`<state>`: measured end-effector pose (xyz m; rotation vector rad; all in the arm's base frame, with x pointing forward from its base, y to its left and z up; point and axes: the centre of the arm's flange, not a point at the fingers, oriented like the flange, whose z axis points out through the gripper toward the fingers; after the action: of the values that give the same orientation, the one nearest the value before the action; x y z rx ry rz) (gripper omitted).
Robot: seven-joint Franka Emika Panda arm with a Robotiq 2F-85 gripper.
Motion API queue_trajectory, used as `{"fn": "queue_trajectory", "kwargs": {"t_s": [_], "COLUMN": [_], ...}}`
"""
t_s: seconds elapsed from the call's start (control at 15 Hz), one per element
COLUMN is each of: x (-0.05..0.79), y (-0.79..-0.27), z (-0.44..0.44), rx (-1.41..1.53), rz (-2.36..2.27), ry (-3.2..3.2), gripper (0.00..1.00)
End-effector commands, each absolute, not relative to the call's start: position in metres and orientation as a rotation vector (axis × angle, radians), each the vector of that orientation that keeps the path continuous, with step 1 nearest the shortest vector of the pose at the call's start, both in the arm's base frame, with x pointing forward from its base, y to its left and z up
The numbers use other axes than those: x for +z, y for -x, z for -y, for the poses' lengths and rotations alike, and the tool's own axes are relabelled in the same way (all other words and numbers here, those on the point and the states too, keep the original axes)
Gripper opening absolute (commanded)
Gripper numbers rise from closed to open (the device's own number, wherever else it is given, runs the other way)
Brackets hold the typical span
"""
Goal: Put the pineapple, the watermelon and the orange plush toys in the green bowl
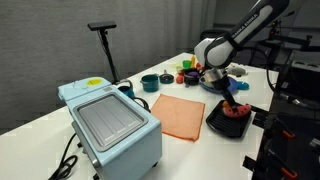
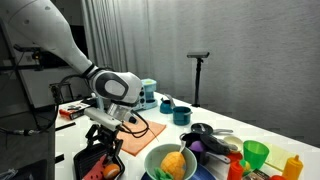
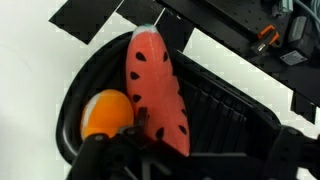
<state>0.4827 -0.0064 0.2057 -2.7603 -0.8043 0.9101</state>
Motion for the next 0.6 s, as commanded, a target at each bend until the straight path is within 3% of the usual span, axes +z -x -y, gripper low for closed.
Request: {"fn": "queue_trajectory", "kwargs": {"t_s": [0.0, 0.53], "x": [0.1988, 0.1914], "y": [-0.4786, -0.4812], "z": [-0.0008, -0.0078], "rx": [0.894, 0.877], "rz": [0.915, 1.039], "ry": [2.728, 2.806], "gripper": [1.0, 1.0]}}
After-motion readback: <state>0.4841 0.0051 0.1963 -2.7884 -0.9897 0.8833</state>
